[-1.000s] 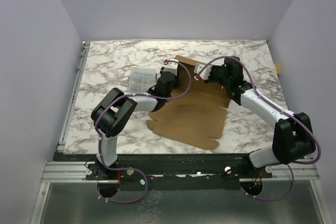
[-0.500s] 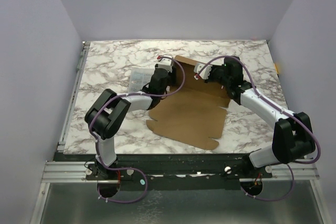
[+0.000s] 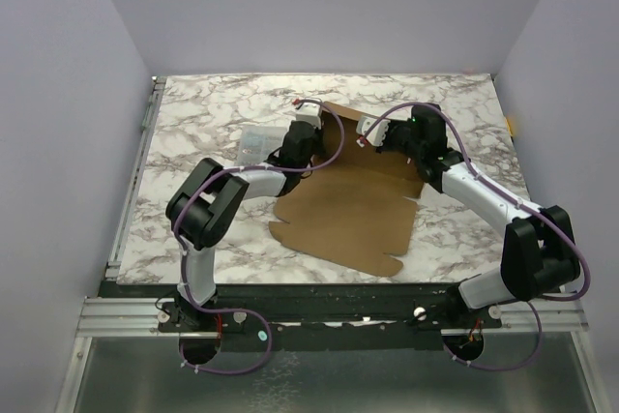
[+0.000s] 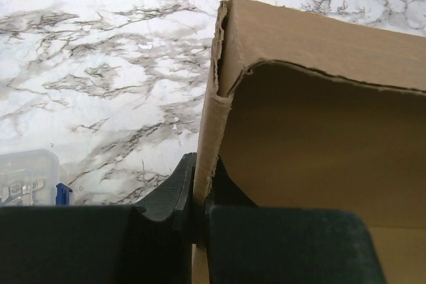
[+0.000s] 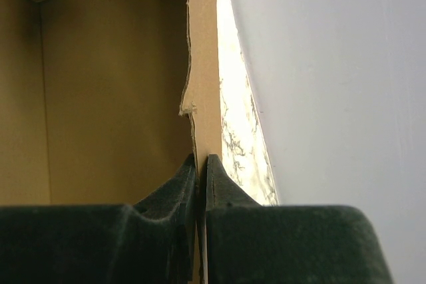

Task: Fold the paper box
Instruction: Fold the paper box at the center of the board.

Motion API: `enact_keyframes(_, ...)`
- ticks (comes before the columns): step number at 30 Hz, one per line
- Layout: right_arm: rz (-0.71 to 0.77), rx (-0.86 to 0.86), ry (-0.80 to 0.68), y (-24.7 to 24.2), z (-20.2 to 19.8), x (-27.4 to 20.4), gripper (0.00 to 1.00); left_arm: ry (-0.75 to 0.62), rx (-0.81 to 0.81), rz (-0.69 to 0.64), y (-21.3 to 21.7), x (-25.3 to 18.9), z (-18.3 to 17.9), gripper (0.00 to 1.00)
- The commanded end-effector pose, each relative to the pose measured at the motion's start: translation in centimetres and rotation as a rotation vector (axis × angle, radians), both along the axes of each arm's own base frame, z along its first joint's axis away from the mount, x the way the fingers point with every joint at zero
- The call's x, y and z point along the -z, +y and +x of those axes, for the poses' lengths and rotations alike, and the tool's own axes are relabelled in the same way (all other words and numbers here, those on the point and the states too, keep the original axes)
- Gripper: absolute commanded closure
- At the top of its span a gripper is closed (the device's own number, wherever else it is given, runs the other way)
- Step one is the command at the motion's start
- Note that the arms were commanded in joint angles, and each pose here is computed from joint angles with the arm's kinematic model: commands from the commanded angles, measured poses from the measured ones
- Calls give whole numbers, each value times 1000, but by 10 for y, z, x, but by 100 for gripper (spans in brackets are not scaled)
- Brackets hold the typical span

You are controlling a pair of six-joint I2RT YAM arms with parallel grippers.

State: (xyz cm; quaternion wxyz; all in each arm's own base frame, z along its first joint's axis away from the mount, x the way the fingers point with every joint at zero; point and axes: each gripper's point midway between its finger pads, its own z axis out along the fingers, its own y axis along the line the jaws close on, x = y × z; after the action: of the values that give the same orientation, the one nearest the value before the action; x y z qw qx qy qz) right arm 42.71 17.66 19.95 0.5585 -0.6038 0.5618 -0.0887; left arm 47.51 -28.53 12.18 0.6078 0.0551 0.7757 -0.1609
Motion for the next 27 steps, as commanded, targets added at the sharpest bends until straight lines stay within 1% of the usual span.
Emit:
enact_keyframes(1, 17, -58, 178, 15, -22, 39, 91, 6, -87, 1, 11, 5, 8, 100)
enact_keyframes(3, 24, -61, 179, 16, -22, 37, 91, 6, -111, 1, 15, 6, 9, 100)
enact_keyframes(5, 22, -65, 211, 16, -27, 43, 91, 6, -114, -3, 15, 6, 9, 100)
enact_keyframes(11, 28, -81, 238, 19, -32, 48, 91, 5, -79, -10, 10, 4, 5, 100)
enact_keyframes(12, 30, -81, 243, 19, -33, 49, 91, 4, -68, -12, 9, 4, 4, 98)
enact_keyframes(14, 32, -79, 247, 19, -34, 50, 91, 3, -43, -10, 7, 4, -1, 80)
enact_keyframes(15, 31, -76, 250, 19, -34, 52, 91, 4, -30, -9, 7, 4, -3, 73)
enact_keyframes(16, 30, -75, 250, 19, -34, 52, 91, 4, -16, -9, 6, 4, -6, 68)
enact_keyframes(18, 28, -71, 249, 18, -33, 52, 91, 7, 7, -5, 7, 4, -12, 62)
enact_keyframes(20, 26, -66, 246, 17, -31, 52, 91, 7, 30, 0, 7, 2, -19, 60)
enact_keyframes(22, 25, -62, 246, 17, -30, 52, 91, 3, 32, 0, 11, -2, -24, 55)
enact_keyframes(24, 24, -55, 243, 16, -29, 51, 91, -6, 33, 5, 15, -7, -29, 51)
enact_keyframes(27, 24, -50, 238, 16, -27, 50, 91, -16, 32, 1, 22, -15, -35, 49)
